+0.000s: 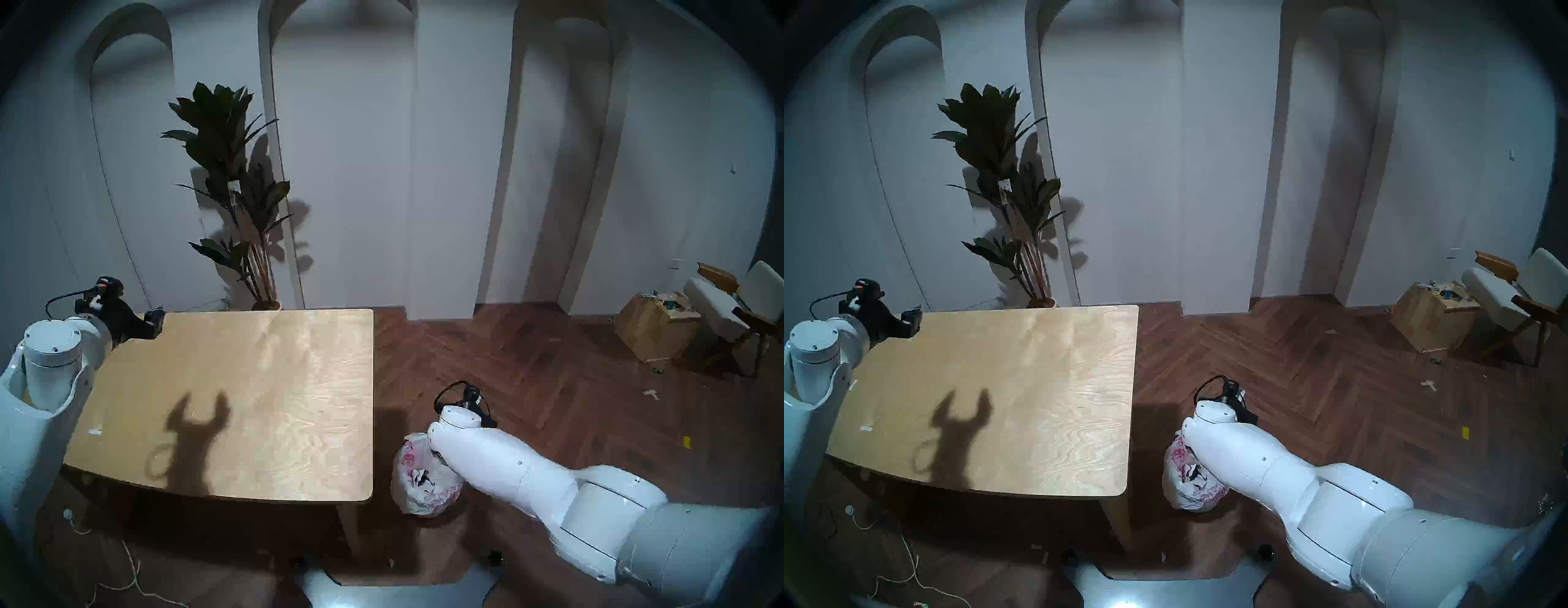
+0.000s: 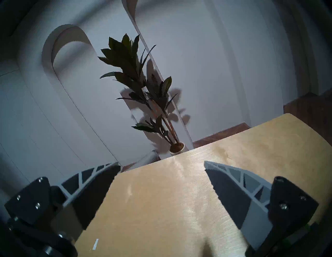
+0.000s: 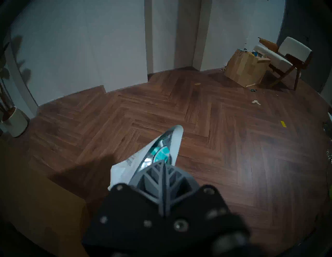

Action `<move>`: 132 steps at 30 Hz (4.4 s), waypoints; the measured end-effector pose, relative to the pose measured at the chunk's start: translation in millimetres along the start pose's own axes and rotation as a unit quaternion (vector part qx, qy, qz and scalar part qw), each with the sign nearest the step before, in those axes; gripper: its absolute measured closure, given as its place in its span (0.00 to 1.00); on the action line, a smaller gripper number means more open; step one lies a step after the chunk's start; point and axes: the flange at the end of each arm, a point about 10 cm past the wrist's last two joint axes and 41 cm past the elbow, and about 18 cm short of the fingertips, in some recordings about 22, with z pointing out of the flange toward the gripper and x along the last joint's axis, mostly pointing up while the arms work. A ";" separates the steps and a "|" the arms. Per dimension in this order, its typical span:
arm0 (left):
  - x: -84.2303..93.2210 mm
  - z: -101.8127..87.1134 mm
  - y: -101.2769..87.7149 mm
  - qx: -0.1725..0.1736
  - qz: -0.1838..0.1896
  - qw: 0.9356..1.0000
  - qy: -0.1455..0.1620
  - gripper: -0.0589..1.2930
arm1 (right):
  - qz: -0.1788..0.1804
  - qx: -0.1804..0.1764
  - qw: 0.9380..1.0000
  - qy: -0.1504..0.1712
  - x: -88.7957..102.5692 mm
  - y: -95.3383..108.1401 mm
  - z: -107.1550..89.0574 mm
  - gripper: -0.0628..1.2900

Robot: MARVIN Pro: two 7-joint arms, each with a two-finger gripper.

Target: Put the trash into the trash bin on the ground

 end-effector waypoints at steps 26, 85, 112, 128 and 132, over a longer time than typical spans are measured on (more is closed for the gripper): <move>0.5 -0.1 0.3 -0.001 -0.001 1.000 0.001 0.03 | -0.029 0.039 0.999 -0.013 24.3 -38.8 0.8 0.98; 0.6 -0.1 0.6 -0.003 -0.003 1.000 0.001 0.03 | -0.034 0.077 0.996 -0.001 25.9 -37.5 8.9 0.06; 1.0 -0.2 0.4 -0.002 -0.003 1.000 0.002 0.03 | 0.129 0.039 0.986 0.102 146.3 -3.5 26.5 0.03; 0.4 0.0 1.0 -0.003 -0.003 1.000 0.001 0.03 | 0.138 0.088 0.967 0.195 199.9 -10.9 15.2 0.03; 0.2 0.1 1.2 -0.004 -0.004 1.000 0.001 0.03 | 0.138 0.092 0.964 0.206 205.9 -10.2 14.0 0.03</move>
